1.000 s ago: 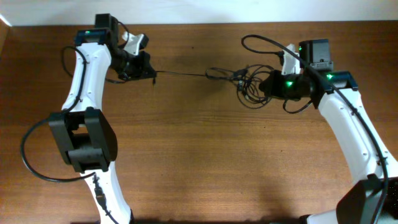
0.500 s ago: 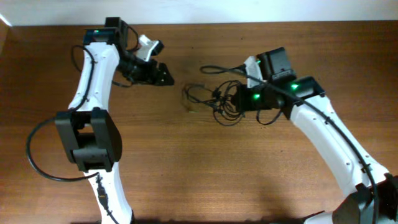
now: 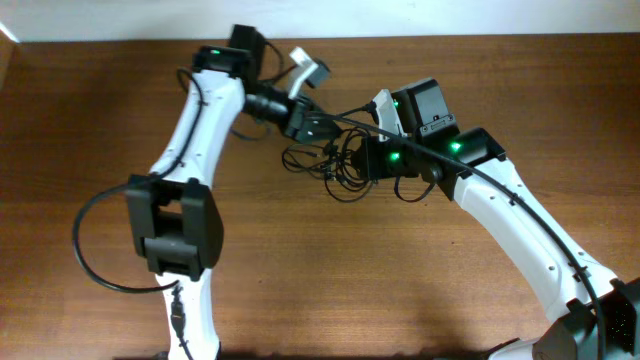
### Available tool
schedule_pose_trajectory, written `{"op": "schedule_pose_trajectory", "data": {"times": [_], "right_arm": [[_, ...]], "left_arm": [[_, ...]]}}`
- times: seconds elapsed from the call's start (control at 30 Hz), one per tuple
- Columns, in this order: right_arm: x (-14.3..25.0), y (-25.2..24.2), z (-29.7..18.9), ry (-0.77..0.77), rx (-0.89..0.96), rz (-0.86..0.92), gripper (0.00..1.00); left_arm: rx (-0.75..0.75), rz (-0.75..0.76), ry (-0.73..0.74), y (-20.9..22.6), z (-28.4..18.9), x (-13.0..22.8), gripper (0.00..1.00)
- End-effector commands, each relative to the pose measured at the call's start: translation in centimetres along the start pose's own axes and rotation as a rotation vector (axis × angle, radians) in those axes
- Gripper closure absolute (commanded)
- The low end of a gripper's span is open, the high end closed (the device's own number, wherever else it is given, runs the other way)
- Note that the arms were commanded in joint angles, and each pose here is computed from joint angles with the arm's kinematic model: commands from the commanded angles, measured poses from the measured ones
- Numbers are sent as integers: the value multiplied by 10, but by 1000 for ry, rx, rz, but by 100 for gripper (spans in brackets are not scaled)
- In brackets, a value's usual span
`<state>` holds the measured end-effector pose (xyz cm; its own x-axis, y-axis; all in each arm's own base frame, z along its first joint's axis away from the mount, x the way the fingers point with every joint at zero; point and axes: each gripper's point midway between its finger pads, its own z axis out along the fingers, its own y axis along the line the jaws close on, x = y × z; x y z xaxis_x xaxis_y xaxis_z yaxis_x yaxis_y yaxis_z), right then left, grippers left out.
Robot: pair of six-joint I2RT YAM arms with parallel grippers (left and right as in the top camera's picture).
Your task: Untangle cables
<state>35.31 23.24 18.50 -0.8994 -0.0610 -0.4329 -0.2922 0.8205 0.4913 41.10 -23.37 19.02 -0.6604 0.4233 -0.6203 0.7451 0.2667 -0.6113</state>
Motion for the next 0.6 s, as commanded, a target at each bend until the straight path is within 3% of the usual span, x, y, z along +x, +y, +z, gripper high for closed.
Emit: {"op": "schedule_pose_trajectory", "data": {"times": [0.0,0.07,0.1,0.17,0.27,0.37,0.47,0.57], "right_arm": [[-2,14,-8,-13,-47,-12,96],[0,20,-8,-1,-78,-13,96],[0,21,-8,2,-85,-13,96],[1,19,-8,7,-81,-8,96],[9,7,-10,40,-39,25,83],[20,-37,-18,74,127,132,69],[17,-75,-31,48,238,246,69],[3,-71,-32,10,165,256,72]], "left_arm": [[35,125,4,-23,16,-12,46],[28,139,15,-22,21,-12,53],[26,141,14,-20,22,-12,60],[12,152,13,-17,21,-13,100],[-37,155,-22,1,3,-16,100],[-98,69,-85,23,-35,-20,100],[-95,37,-140,29,-58,-22,100],[-79,31,-155,27,-60,-24,100]]}}
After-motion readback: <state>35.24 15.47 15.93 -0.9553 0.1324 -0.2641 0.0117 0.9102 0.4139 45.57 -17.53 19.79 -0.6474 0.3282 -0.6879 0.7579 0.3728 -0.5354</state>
